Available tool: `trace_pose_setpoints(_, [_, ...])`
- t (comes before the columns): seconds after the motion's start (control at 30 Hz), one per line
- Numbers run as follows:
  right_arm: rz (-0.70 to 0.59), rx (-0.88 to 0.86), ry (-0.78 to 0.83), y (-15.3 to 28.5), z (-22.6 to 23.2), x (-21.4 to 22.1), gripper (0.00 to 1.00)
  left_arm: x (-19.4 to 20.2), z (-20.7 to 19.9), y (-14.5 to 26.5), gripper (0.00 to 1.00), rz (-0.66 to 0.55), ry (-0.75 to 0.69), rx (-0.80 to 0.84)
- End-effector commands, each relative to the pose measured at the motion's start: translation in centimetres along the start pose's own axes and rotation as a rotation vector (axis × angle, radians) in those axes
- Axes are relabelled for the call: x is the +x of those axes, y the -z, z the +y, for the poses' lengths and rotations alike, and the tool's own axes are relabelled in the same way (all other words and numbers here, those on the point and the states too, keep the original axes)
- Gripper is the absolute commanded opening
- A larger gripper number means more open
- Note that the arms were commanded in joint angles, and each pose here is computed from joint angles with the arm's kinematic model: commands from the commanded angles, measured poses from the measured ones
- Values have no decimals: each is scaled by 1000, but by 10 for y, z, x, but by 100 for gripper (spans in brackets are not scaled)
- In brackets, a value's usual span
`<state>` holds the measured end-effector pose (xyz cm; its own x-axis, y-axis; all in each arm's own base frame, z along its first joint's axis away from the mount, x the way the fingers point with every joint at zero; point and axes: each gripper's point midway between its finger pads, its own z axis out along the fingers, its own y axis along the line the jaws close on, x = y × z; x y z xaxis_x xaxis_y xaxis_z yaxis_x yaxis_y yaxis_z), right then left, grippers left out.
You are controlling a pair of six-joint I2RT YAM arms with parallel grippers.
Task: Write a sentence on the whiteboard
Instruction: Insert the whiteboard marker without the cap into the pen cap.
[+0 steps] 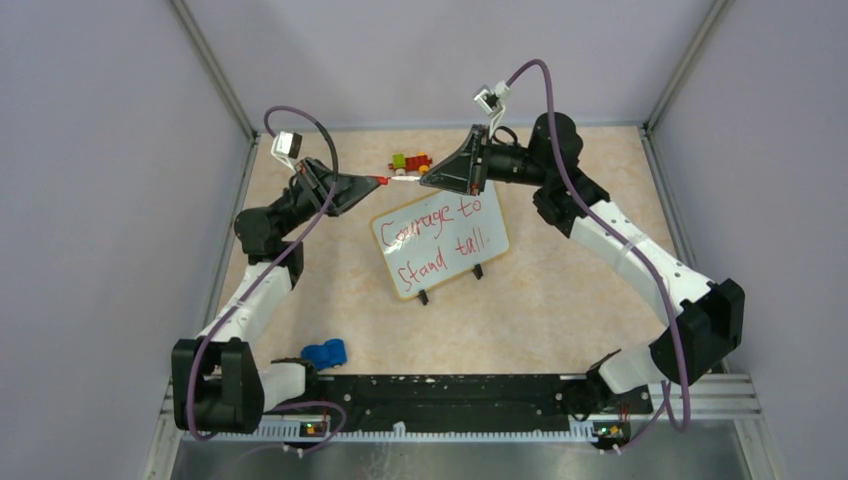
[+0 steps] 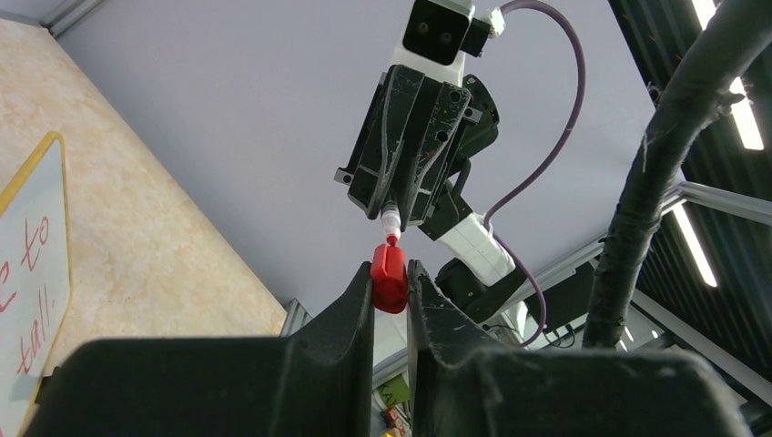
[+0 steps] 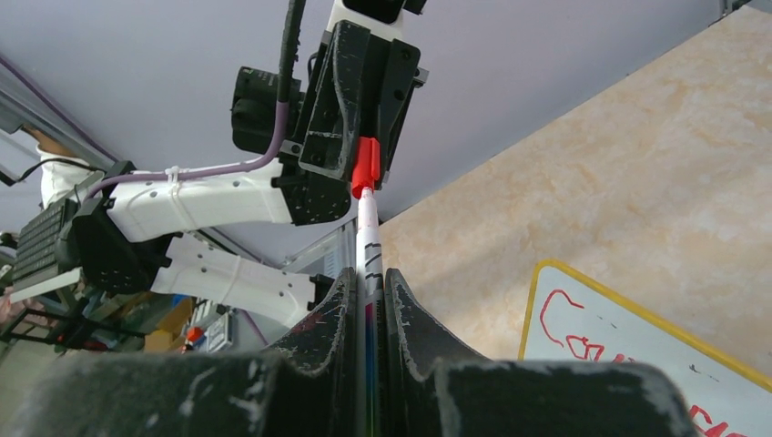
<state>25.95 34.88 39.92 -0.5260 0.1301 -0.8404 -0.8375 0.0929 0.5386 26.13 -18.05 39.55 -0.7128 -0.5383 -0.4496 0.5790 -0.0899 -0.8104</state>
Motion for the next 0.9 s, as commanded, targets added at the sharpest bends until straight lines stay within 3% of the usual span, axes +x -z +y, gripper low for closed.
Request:
trace_pose_setpoints(0.0, [-25,-22,52,-3,13,-13,0,-2,-23,-4,0,4,-76,62])
trace_pose_setpoints(0.87, [-5,-49,57,-8,20,-10,0,2,-14,-8,0,26,-74,48])
